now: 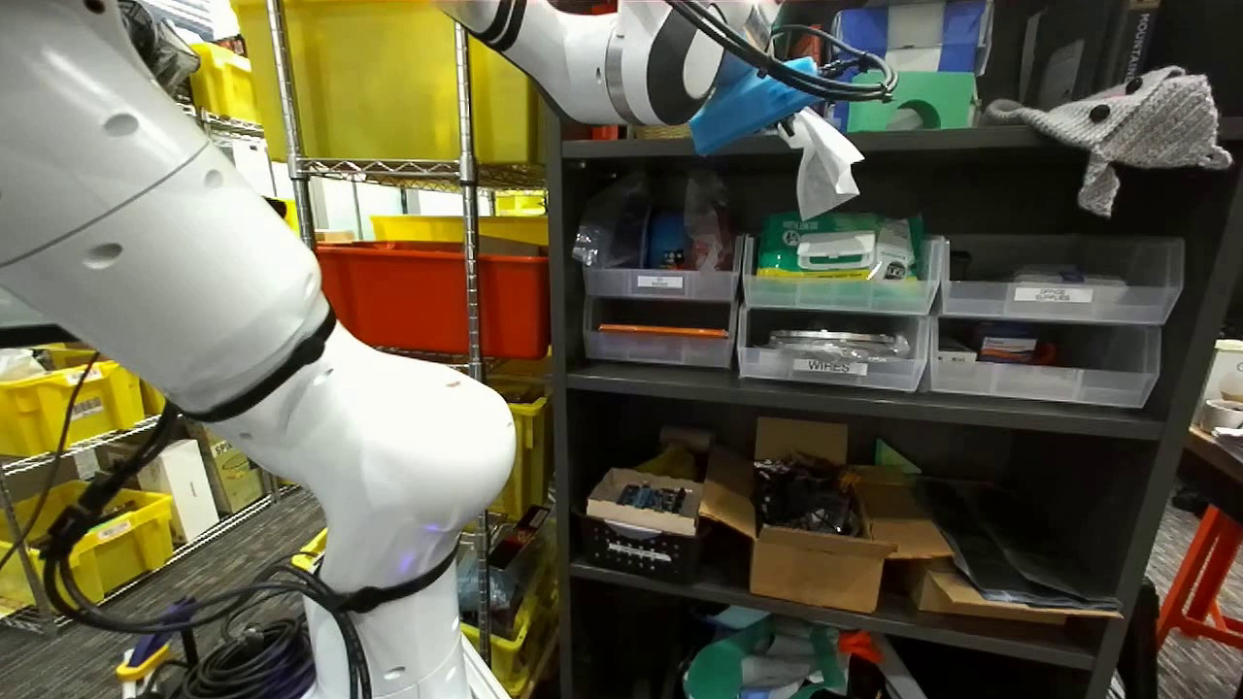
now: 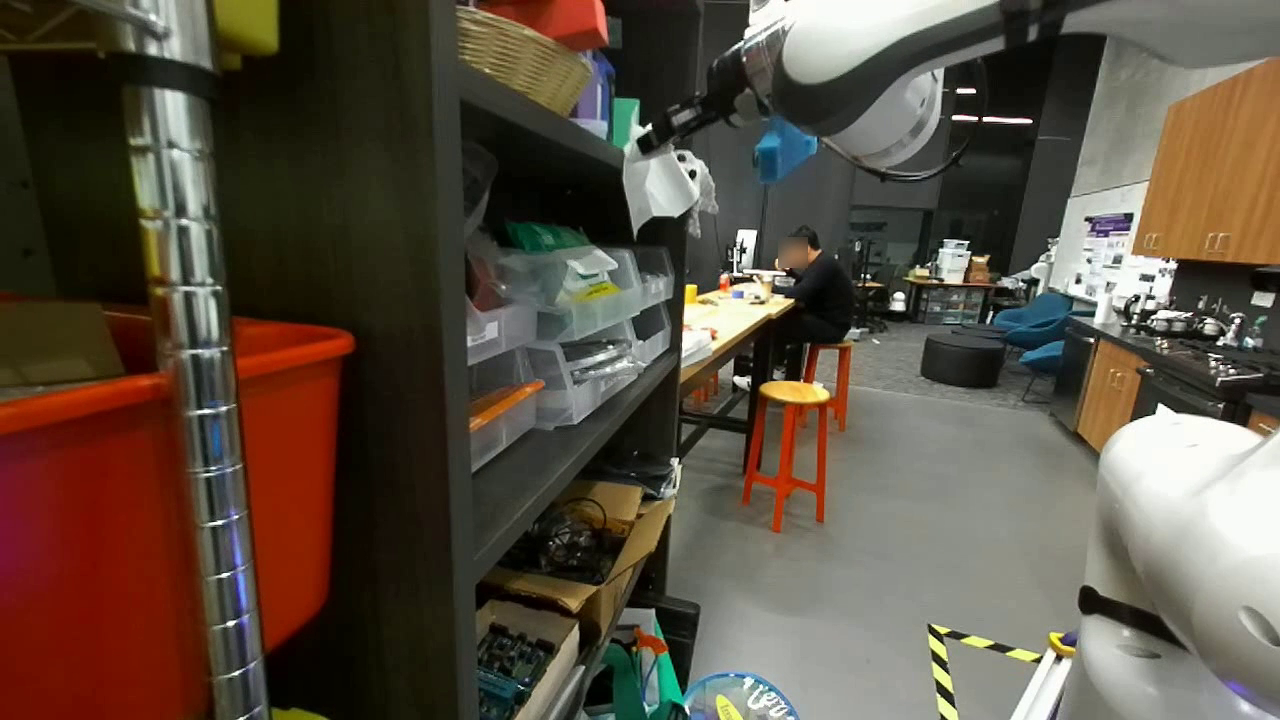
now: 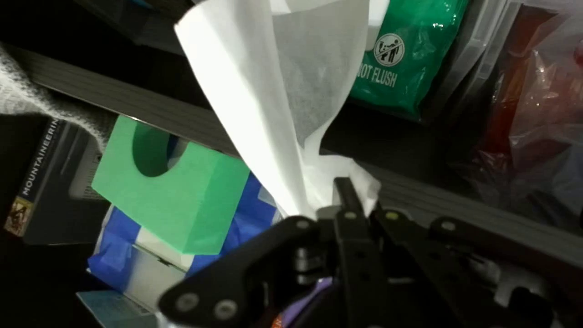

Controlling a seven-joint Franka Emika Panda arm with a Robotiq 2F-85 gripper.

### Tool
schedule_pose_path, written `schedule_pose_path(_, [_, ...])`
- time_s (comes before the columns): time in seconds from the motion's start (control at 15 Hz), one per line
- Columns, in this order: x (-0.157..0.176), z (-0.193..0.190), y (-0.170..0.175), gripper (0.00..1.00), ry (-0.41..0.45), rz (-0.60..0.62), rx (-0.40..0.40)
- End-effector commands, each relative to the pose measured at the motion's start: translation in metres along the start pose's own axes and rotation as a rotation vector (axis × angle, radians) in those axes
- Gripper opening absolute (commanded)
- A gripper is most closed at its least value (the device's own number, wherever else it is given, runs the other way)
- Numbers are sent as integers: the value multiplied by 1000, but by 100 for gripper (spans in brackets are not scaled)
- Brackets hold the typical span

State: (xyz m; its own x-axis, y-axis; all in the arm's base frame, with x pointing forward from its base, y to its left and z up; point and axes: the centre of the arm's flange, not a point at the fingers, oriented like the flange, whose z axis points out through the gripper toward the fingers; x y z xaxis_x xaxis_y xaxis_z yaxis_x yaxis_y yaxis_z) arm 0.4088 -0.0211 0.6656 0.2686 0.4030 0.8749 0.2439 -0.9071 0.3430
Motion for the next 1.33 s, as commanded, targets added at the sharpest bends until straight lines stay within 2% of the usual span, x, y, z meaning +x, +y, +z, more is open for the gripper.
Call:
schedule_pose_path(0.0, [-5, -17, -17, 1, 32, -48, -6])
schedule_pose_path(0.4, [7, -11, -44, 1, 19, -94, -8])
schedule_pose_path(0.73, [23, -8, -64, 1, 5, -114, -43])
schedule_pose_path(1.27, [12, -2, -117, 1, -7, -240, -45])
